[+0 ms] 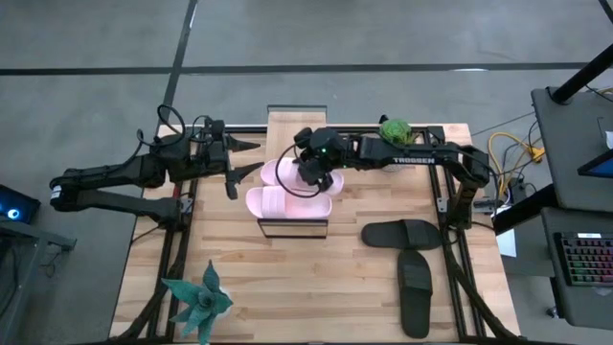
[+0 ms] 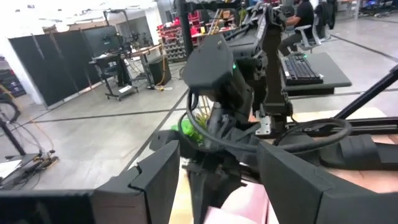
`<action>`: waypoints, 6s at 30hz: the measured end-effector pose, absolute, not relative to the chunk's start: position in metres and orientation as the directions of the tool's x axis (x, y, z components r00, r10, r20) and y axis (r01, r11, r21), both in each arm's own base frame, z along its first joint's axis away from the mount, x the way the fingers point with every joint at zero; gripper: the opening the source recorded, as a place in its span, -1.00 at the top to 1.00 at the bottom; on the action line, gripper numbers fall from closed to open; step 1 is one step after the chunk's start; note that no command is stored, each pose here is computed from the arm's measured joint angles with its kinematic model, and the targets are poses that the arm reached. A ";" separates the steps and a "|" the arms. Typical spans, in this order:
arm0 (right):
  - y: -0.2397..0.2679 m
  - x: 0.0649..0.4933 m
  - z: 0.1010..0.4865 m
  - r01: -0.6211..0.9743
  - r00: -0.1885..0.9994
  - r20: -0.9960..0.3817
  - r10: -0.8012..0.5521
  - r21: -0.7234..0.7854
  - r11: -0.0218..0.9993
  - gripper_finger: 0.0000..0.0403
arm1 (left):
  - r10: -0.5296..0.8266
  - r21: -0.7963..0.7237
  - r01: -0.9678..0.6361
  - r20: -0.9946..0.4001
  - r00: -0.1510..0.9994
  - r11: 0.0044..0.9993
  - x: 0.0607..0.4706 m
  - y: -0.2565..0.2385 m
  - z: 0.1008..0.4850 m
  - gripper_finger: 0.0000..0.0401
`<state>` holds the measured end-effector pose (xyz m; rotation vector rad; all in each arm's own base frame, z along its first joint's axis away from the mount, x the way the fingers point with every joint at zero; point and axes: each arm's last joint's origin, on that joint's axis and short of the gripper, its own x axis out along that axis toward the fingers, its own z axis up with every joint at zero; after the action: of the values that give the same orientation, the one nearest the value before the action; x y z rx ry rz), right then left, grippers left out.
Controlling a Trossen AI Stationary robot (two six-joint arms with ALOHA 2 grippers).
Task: Pick and place slides into the shelf
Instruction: Put the pink slipper on the shelf, then put the bottom black slipper on the shelf
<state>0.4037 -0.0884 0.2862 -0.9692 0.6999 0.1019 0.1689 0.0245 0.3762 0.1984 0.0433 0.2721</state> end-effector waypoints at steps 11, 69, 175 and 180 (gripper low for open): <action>-0.103 0.403 0.291 -0.418 0.833 -0.543 -0.103 -0.741 0.526 0.93 | 0.304 0.220 -0.300 0.012 0.952 0.928 0.161 0.025 0.379 0.01; -0.126 0.413 0.281 -0.354 0.813 -0.574 -0.098 -0.620 0.700 0.11 | 0.326 0.218 -0.324 0.027 0.945 0.921 0.152 0.024 0.377 0.01; 0.286 0.162 0.271 0.356 0.332 -0.906 -0.262 -0.137 0.924 0.58 | 0.236 0.100 -0.223 -0.148 0.960 0.970 0.176 0.024 0.337 0.01; 0.289 0.165 0.268 0.412 0.392 -0.884 -0.256 -0.081 0.908 0.53 | 0.237 0.102 -0.223 -0.161 0.958 0.970 0.180 0.025 0.335 0.01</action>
<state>0.1646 0.2885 0.2683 0.1604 1.0890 -0.4264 0.1797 0.0248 0.3350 0.0833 0.1734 0.2332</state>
